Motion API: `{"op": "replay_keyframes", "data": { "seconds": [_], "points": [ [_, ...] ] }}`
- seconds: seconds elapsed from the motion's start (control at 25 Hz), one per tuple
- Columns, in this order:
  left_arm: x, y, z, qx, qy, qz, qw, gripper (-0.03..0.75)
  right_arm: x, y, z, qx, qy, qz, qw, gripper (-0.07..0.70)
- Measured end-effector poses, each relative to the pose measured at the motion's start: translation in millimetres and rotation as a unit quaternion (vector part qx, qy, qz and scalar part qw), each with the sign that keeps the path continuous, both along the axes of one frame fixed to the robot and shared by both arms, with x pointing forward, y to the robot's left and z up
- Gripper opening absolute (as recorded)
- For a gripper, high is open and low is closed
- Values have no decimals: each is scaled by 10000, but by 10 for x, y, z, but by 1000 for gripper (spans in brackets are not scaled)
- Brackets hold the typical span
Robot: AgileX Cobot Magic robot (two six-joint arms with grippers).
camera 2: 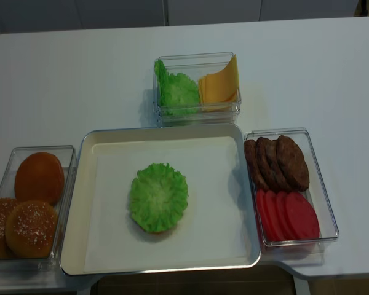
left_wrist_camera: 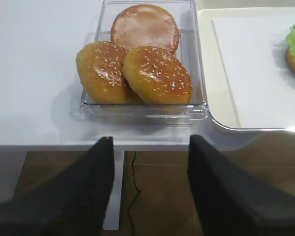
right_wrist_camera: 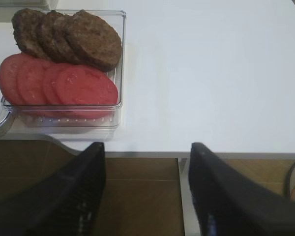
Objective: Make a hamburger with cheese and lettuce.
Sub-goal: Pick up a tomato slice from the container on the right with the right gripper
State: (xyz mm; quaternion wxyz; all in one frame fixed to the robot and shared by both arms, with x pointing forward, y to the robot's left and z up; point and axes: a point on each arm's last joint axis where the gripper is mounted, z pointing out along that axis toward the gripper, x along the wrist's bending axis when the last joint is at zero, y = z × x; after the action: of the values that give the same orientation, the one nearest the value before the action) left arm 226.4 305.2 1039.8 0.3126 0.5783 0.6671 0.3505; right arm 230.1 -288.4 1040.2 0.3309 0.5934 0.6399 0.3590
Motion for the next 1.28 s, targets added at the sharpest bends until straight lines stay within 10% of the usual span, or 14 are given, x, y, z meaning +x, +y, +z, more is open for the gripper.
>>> {"op": "replay_keyframes", "data": {
  "seconds": [1.28],
  "points": [
    [0, 0, 0, 0, 0, 0, 10000, 362, 0, 0, 0, -35, -3, 22, 10000, 407]
  ]
}}
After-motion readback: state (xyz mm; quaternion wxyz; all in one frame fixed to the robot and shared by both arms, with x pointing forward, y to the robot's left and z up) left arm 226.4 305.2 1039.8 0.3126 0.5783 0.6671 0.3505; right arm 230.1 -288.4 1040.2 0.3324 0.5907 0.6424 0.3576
